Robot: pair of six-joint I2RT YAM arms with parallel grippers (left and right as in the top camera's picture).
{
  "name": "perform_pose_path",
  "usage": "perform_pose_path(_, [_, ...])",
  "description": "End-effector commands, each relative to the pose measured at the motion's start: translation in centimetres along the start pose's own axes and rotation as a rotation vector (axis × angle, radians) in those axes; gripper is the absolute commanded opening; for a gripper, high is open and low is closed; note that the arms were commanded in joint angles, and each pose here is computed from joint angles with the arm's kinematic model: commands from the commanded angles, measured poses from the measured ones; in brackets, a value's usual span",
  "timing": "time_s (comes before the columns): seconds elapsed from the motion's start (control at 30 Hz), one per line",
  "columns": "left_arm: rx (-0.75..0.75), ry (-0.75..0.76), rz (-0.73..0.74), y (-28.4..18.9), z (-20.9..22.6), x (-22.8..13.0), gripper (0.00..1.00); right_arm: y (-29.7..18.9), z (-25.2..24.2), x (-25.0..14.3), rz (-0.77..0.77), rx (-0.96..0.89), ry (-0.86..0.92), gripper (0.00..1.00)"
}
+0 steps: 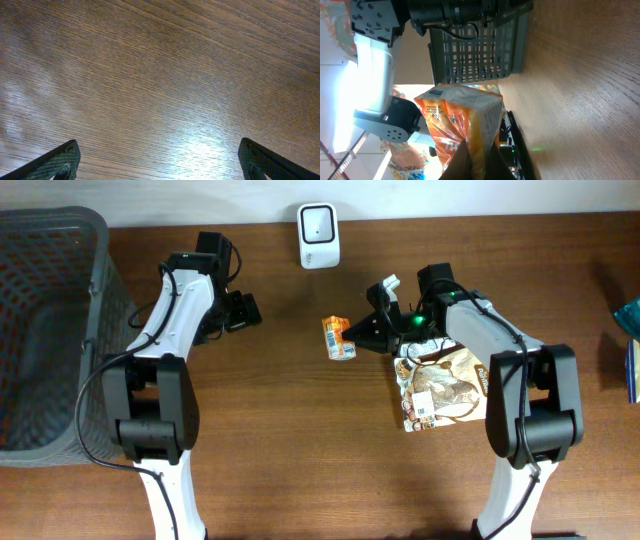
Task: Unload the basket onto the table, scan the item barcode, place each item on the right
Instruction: 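Raise the orange box up to the white scanner with the right gripper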
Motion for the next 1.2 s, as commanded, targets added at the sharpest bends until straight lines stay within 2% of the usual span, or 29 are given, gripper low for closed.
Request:
perform_pose_path(0.0, [-0.009,0.004,-0.024,-1.2,0.0,0.0,0.99,-0.1,0.5,0.3,-0.003,0.034,-0.015,0.04])
perform_pose_path(0.1, [-0.009,0.004,-0.024,-1.2,0.0,0.0,0.99,-0.1,-0.7,0.4,-0.005,-0.071,0.024,0.04])
perform_pose_path(0.23, [-0.009,0.004,-0.024,-1.2,0.0,0.0,0.99,-0.9,-3.5,1.2,-0.043,-0.468,0.089,0.04])
perform_pose_path(0.33, [-0.009,0.004,-0.024,-1.2,0.0,0.0,0.99,-2.3,-3.4,2.5,-0.053,-0.887,0.049,0.04])
perform_pose_path(0.43, [-0.009,0.004,-0.024,-1.2,0.0,0.0,0.99,-4.0,-2.0,5.3,-0.104,-1.276,-0.08,0.04])
perform_pose_path(0.53, [-0.009,0.004,-0.024,-1.2,0.0,0.0,0.99,-4.5,1.2,9.2,-0.163,-1.641,-0.393,0.04])
perform_pose_path(0.6, [-0.009,0.004,-0.024,-1.2,0.0,0.0,0.99,-3.9,3.0,11.6,-0.222,-1.774,-0.579,0.04])
perform_pose_path(0.77, [-0.009,0.004,-0.024,-1.2,0.0,0.0,0.99,-0.2,5.3,16.2,-0.298,-1.798,-0.977,0.04])
perform_pose_path(1.0, [-0.009,0.004,-0.024,-1.2,0.0,0.0,0.99,1.9,4.1,20.6,-0.517,-1.734,-1.202,0.04])
perform_pose_path(1.07, [-0.009,0.004,-0.024,-1.2,0.0,0.0,0.99,3.4,3.2,21.2,-0.495,-1.648,-1.296,0.04])
perform_pose_path(1.17, [-0.009,0.004,-0.024,-1.2,0.0,0.0,0.99,5.2,1.2,21.5,-0.384,-1.58,-1.472,0.04])
Point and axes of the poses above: each gripper's point midway between its finger pads, its own y axis out along the fingers, its own z axis along the line the jaws close on, x = y × z, the point moved 5 cm from there along -y, back along the fingers, and after that the axes turned 11 degrees about -y, right-handed, at the moved point
